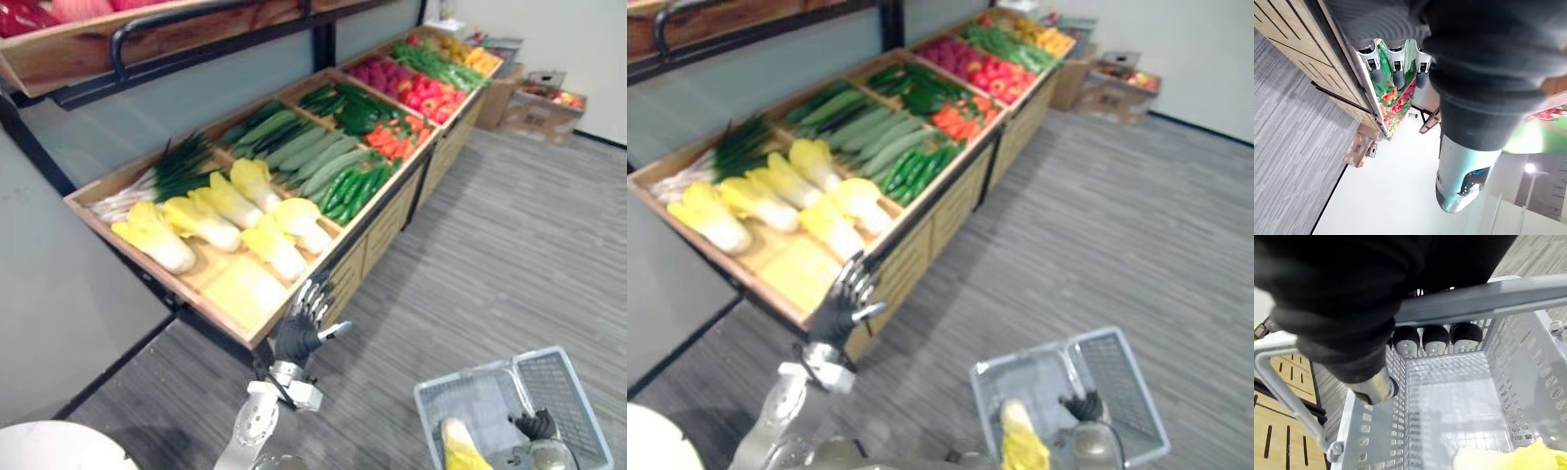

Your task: Pick vegetable in the basket

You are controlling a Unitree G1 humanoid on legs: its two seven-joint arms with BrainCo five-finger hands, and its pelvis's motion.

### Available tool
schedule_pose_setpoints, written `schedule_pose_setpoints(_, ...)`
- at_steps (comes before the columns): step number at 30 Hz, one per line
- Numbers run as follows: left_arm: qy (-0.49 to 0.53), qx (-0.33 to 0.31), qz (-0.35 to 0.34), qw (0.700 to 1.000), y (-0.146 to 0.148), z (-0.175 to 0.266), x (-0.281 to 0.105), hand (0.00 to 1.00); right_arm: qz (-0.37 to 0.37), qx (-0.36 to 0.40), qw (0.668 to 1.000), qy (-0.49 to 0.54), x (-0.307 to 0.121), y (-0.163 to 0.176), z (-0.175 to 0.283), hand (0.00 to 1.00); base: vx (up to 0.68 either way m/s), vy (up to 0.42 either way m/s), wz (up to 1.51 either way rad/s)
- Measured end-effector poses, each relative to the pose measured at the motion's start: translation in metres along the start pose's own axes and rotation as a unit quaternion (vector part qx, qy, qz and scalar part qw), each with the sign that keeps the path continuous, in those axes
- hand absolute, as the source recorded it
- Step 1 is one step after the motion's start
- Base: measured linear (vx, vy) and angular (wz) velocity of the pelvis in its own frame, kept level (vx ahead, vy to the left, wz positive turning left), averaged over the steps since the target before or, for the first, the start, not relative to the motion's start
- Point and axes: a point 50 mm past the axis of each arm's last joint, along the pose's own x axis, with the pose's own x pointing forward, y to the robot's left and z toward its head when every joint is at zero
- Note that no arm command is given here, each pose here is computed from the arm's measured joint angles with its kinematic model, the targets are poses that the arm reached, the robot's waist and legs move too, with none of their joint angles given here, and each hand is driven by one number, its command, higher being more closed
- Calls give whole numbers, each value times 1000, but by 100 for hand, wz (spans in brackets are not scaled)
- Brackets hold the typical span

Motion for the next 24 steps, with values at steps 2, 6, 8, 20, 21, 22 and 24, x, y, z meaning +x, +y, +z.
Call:
schedule_pose_setpoints(2, 6, -7, 4, 1000, -1, -3, -4, 0, -16, -12, 1000, -8, 3, -10, 3, 100, -81, 0, -81)
schedule_pose_setpoints(6, 4, -20, -6, 1000, -6, -3, -11, 0, -16, -25, 999, -33, 8, -12, 18, 100, -37, 99, -110)
schedule_pose_setpoints(8, 5, -25, -25, 999, -11, -3, -13, 0, -12, -27, 999, -27, 7, -12, 13, 100, 21, 141, -43)
schedule_pose_setpoints(20, 10, -11, -70, 997, -22, -3, -11, 0, -15, 14, 999, -30, 6, -1, 22, 100, -60, 146, -24)
schedule_pose_setpoints(21, 14, -5, -72, 997, -20, -3, -12, 0, -11, 17, 999, -28, 5, 2, 21, 100, -235, 52, -55)
schedule_pose_setpoints(22, 18, -1, -72, 997, -19, -4, -13, 0, -10, 17, 999, -25, 4, 3, 19, 100, -161, 62, -28)
schedule_pose_setpoints(24, 22, 8, -61, 998, -13, -4, -16, 0, -8, 17, 1000, -20, 4, 4, 17, 100, -41, 37, -27)
